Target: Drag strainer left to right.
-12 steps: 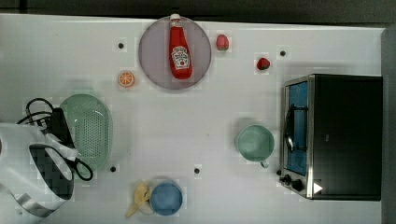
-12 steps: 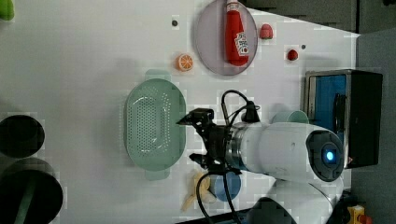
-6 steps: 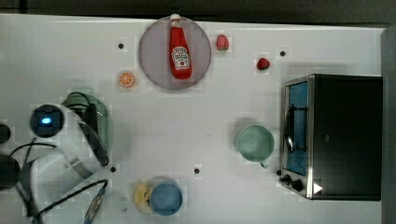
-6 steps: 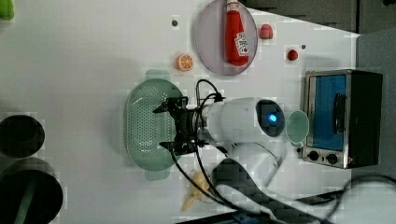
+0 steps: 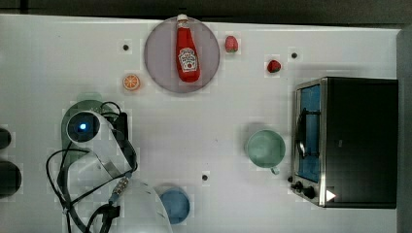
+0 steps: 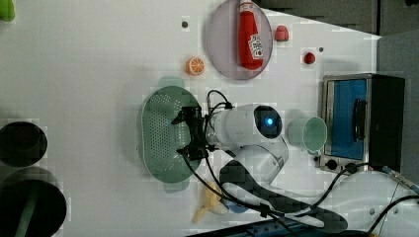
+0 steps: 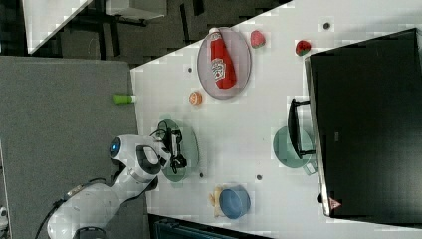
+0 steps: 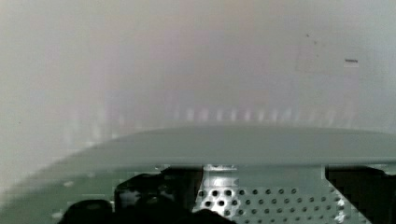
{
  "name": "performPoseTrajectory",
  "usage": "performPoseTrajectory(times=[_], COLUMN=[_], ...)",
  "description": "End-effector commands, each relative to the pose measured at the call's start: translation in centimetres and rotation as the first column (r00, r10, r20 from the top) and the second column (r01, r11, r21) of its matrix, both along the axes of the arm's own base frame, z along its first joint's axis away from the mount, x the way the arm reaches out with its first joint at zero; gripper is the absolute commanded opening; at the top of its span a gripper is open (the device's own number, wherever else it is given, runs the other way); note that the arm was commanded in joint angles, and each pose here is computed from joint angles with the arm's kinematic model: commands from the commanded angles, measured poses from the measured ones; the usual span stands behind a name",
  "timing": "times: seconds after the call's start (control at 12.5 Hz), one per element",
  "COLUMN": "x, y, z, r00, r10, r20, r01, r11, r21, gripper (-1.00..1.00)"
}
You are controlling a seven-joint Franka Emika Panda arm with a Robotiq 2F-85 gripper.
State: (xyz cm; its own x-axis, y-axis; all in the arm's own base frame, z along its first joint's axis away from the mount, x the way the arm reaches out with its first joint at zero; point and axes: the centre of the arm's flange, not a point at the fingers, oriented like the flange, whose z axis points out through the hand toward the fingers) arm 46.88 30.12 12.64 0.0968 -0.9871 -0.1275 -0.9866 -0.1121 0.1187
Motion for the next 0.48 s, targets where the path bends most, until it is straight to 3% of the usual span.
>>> performPoseTrajectory(times=[0.08,0.48], x=[0.7,1.8], y=[0.3,-3.2], z=[2.5,1.8], r00=[0.997,0.991], r10=[-0.044,-0.097], r20=[0.064,0.091], r01=[0.044,0.098], r11=[0.999,0.995], r21=[0.008,-0.005], gripper=[1.00,1.00])
